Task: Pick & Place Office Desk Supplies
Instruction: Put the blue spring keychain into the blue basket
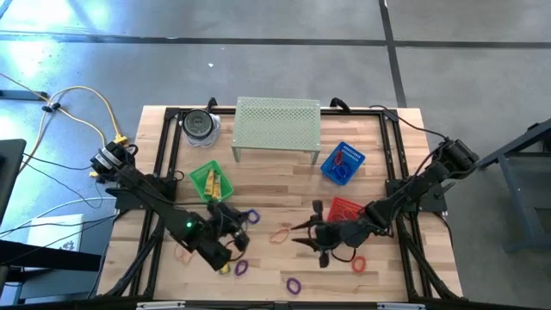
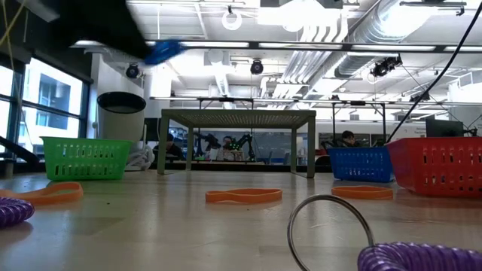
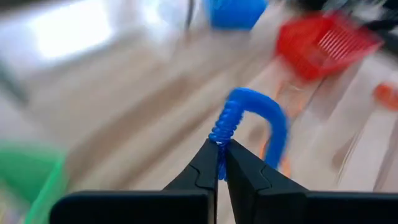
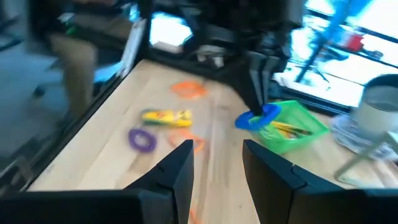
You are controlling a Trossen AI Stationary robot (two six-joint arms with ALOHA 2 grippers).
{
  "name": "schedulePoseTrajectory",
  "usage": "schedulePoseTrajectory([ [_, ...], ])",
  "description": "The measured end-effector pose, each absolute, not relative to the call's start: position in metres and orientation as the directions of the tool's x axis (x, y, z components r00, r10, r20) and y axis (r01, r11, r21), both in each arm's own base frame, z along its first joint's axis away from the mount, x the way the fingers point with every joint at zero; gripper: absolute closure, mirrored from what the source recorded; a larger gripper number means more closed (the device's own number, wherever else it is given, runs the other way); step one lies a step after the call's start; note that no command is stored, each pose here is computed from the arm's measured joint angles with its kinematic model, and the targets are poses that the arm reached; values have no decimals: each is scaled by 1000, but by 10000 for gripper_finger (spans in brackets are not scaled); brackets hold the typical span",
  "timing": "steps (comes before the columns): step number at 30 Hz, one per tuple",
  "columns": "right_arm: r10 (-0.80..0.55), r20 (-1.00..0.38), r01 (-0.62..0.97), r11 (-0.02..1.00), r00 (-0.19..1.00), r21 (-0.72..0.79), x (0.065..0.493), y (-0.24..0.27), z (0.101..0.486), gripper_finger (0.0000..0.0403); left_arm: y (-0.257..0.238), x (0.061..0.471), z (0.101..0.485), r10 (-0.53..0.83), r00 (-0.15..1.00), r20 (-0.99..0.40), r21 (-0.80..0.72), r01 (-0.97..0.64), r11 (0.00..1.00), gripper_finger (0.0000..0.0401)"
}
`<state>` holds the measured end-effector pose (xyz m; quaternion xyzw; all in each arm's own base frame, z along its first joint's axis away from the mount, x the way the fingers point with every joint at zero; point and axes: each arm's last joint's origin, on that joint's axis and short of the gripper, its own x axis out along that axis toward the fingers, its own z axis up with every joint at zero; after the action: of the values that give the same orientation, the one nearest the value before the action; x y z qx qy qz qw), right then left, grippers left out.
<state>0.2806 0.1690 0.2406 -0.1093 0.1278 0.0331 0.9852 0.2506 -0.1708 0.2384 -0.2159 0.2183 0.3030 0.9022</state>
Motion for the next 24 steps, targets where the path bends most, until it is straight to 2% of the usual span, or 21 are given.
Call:
schedulePoseTrajectory([
  [3,10,-248,-42,991,969,-124,285,162,242,276,-171,271,243,469,775,-423,-203,-585,785,393],
  [9,121,-270,-124,992,955,4,293,150,241,276,-174,301,238,463,822,-332,-45,-504,862,394],
  [13,76,-261,-77,997,962,8,297,143,242,276,-180,301,233,513,808,-290,14,-532,846,394],
  [19,-94,-314,127,988,945,88,301,124,235,276,-186,298,229,564,789,-244,68,-566,822,394],
  [24,-33,-371,119,970,928,212,307,108,230,274,-187,300,228,572,787,-233,95,-566,819,394],
])
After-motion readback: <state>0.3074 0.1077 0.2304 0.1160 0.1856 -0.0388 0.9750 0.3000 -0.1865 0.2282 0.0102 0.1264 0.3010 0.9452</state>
